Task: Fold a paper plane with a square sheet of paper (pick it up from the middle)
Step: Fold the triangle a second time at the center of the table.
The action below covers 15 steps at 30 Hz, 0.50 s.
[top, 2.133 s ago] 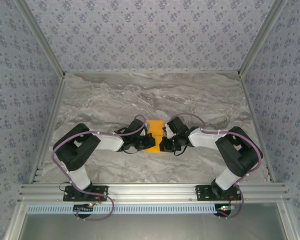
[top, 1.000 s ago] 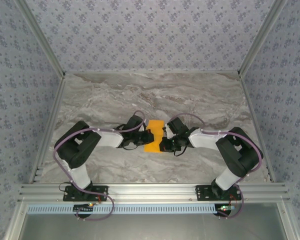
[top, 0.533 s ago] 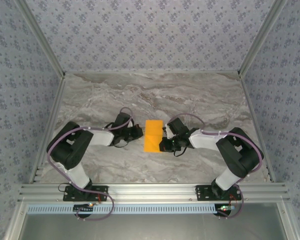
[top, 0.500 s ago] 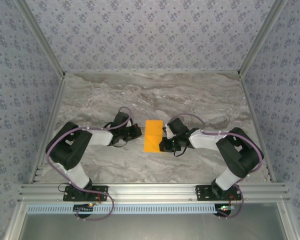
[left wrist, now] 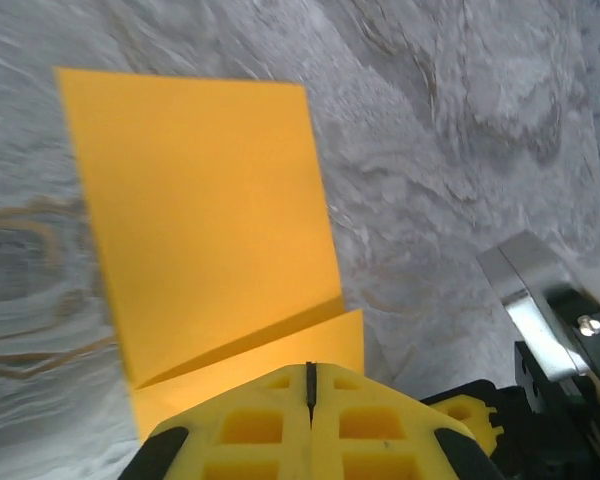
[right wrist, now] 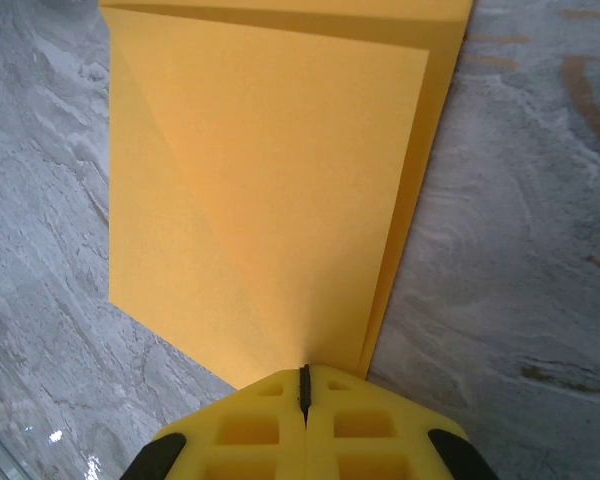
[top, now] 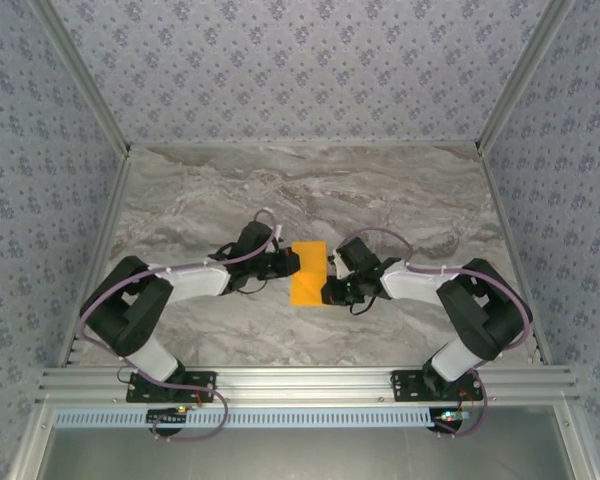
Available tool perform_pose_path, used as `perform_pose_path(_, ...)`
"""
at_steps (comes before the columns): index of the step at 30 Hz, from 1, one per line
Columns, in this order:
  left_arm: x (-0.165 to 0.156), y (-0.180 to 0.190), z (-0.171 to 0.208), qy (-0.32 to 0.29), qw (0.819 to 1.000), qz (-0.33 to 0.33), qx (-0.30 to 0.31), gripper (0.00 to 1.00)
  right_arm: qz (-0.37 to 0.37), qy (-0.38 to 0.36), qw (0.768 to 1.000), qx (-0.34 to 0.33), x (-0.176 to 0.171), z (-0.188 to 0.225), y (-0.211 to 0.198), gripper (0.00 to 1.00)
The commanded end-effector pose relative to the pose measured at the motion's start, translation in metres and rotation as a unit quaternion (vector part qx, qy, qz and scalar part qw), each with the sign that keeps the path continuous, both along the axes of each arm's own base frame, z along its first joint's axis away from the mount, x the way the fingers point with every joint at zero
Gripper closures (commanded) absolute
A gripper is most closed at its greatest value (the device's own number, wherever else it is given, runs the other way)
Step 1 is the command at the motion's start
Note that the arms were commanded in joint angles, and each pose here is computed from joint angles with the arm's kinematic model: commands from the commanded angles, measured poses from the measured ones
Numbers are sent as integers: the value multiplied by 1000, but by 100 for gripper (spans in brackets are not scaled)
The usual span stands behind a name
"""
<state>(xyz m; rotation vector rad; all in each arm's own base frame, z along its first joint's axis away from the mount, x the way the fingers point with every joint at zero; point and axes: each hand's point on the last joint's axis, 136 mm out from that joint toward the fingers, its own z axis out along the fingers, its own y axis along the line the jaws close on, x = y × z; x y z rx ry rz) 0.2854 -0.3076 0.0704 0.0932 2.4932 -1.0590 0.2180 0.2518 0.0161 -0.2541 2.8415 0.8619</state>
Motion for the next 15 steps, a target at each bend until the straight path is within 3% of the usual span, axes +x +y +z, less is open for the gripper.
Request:
perform_pose_path(1, 0, -7, -18, 16, 1000, -13, 9, 100, -6, 61, 993, -102, -36, -36, -44, 100)
perform_pose_path(15, -9, 12, -63, 54, 996, 3, 68, 100, 39, -23, 999, -11, -11, 24, 4, 100)
